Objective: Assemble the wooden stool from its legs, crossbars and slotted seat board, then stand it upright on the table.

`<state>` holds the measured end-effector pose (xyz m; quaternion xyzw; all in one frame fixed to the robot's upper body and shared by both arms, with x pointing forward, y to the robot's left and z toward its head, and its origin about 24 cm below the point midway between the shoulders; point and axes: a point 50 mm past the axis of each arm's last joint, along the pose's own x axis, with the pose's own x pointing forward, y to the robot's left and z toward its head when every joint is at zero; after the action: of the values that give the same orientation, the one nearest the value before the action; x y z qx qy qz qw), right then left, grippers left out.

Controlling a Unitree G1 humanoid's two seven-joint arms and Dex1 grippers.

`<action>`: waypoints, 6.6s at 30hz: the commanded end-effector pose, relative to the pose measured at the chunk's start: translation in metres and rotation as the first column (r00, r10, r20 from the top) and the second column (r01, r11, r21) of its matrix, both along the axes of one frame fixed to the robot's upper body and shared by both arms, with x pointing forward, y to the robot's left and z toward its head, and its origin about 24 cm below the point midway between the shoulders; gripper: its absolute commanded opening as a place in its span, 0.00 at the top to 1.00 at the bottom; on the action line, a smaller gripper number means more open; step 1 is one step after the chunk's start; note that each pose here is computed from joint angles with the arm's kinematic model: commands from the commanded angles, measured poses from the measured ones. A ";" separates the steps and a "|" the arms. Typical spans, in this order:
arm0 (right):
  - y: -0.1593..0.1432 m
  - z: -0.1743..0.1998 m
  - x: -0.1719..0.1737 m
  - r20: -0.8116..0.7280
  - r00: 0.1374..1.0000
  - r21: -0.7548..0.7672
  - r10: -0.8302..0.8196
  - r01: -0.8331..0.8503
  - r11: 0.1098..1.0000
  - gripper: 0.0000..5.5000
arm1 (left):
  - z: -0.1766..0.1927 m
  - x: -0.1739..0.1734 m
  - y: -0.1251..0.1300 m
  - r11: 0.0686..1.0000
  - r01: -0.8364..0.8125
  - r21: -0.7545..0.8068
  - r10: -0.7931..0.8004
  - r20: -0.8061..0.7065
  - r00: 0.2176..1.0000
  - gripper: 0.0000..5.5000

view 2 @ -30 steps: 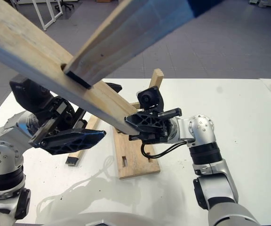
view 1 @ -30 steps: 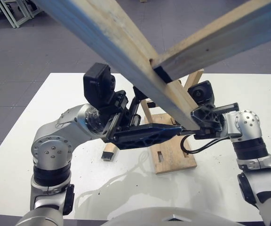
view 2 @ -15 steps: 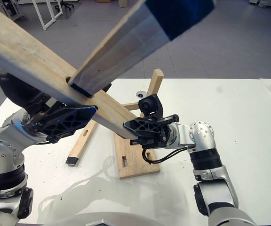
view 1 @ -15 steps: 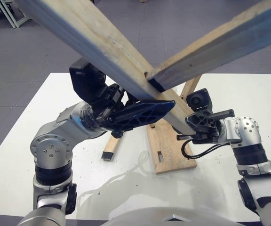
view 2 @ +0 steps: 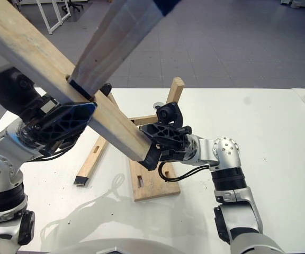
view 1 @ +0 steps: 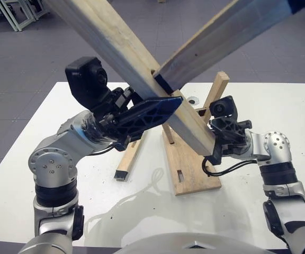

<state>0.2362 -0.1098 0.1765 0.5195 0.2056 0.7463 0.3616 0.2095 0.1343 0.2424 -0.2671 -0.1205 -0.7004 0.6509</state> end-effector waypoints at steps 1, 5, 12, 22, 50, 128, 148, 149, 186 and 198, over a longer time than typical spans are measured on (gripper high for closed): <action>-0.030 -0.008 -0.002 0.000 0.982 -0.148 -0.187 0.185 0.972 0.54 | 0.007 0.006 0.025 0.990 -0.133 0.049 0.131 0.026 0.991 0.61; -0.052 -0.024 -0.009 -0.003 0.940 -0.356 -0.340 0.317 0.879 0.54 | -0.006 0.007 0.029 0.952 -0.247 0.181 0.243 0.044 0.969 0.61; -0.075 -0.079 -0.002 0.338 0.785 -0.741 -0.520 0.562 0.367 0.54 | -0.080 0.006 0.015 0.819 -0.355 0.451 0.397 0.002 0.918 0.61; -0.112 -0.129 -0.011 0.524 0.767 -0.803 -0.370 0.590 0.086 0.54 | -0.127 -0.005 -0.004 0.812 -0.338 0.476 0.439 -0.115 0.891 0.61; -0.101 -0.150 -0.021 0.527 0.815 -0.825 -0.239 0.559 0.086 0.54 | -0.140 0.006 0.007 0.827 -0.322 0.460 0.416 -0.117 0.902 0.62; -0.088 -0.138 -0.027 0.557 0.711 -0.746 -0.430 0.655 0.117 0.54 | -0.230 -0.047 0.074 0.040 -0.498 0.866 0.878 0.208 0.432 0.41; -0.055 0.064 0.042 0.545 0.431 -0.198 -0.719 0.900 0.389 0.42 | -0.002 0.043 0.065 0.615 -0.786 0.060 0.788 -0.055 0.613 0.63; -0.046 0.071 0.041 0.531 0.464 -0.185 -0.709 0.880 0.438 0.38 | 0.006 0.037 0.056 0.710 -0.701 0.066 0.704 -0.072 0.706 0.63; 0.008 0.095 0.009 0.509 0.779 -0.100 -0.365 0.475 0.874 0.53 | 0.001 -0.004 0.013 0.970 -0.127 0.208 0.176 -0.237 0.955 0.63; 0.000 0.087 0.022 0.562 0.730 -0.144 -0.390 0.550 0.822 0.63 | 0.010 -0.006 0.018 0.971 -0.156 0.180 0.180 -0.125 0.976 0.46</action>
<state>0.2536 -0.1068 0.2627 0.2885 0.0691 0.7112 0.6374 0.2062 0.1503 0.2424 -0.2645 -0.0054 -0.6182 0.7401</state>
